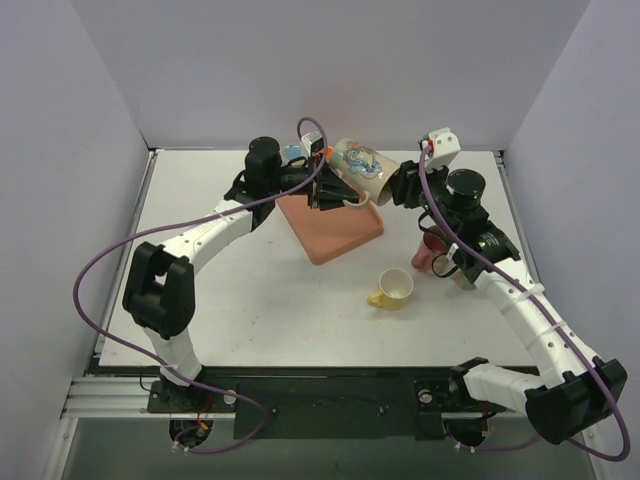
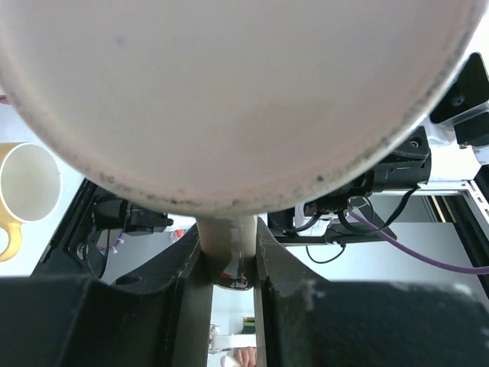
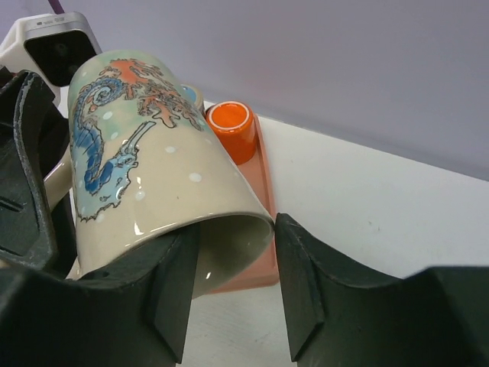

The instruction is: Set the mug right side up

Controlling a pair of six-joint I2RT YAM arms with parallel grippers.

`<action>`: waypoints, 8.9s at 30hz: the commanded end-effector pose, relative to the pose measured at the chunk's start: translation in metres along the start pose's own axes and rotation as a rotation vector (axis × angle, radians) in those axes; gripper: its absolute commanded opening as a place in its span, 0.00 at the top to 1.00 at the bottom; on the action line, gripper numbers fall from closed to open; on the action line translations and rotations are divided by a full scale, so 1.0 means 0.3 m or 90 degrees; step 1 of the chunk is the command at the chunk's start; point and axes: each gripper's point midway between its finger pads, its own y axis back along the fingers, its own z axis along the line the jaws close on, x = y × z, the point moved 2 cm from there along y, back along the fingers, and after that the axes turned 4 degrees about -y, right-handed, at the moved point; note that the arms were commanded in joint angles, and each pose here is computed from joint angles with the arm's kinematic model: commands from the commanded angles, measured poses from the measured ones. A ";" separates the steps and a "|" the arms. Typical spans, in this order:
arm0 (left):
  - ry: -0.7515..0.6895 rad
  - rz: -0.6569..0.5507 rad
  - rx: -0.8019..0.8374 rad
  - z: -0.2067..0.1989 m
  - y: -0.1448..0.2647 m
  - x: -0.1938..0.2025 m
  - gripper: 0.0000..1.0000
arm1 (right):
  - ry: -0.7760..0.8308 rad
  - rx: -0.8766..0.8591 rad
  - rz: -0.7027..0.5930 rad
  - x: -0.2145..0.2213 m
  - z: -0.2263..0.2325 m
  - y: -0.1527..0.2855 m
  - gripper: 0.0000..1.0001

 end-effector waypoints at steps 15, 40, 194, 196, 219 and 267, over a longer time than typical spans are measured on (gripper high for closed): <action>-0.231 0.077 0.148 -0.331 0.024 0.171 1.00 | -0.001 -0.138 -0.111 -0.181 -0.009 0.027 0.50; -0.154 -0.072 -0.053 0.030 0.133 -0.045 0.52 | -0.143 0.041 0.070 0.059 -0.076 0.203 1.00; -0.218 -0.177 -0.186 0.009 0.402 -0.278 1.00 | 0.080 -0.094 0.033 0.139 0.191 0.093 0.04; -0.194 -0.153 -0.151 -0.039 0.370 -0.217 1.00 | 0.064 -0.096 -0.001 0.108 0.203 0.065 0.05; -0.161 -0.057 0.040 -0.283 0.222 0.018 1.00 | -0.132 -0.165 -0.169 -0.135 0.226 -0.119 0.43; -0.717 -0.117 -0.558 0.375 0.615 -0.562 0.37 | 0.092 0.080 0.527 0.683 0.263 0.001 1.00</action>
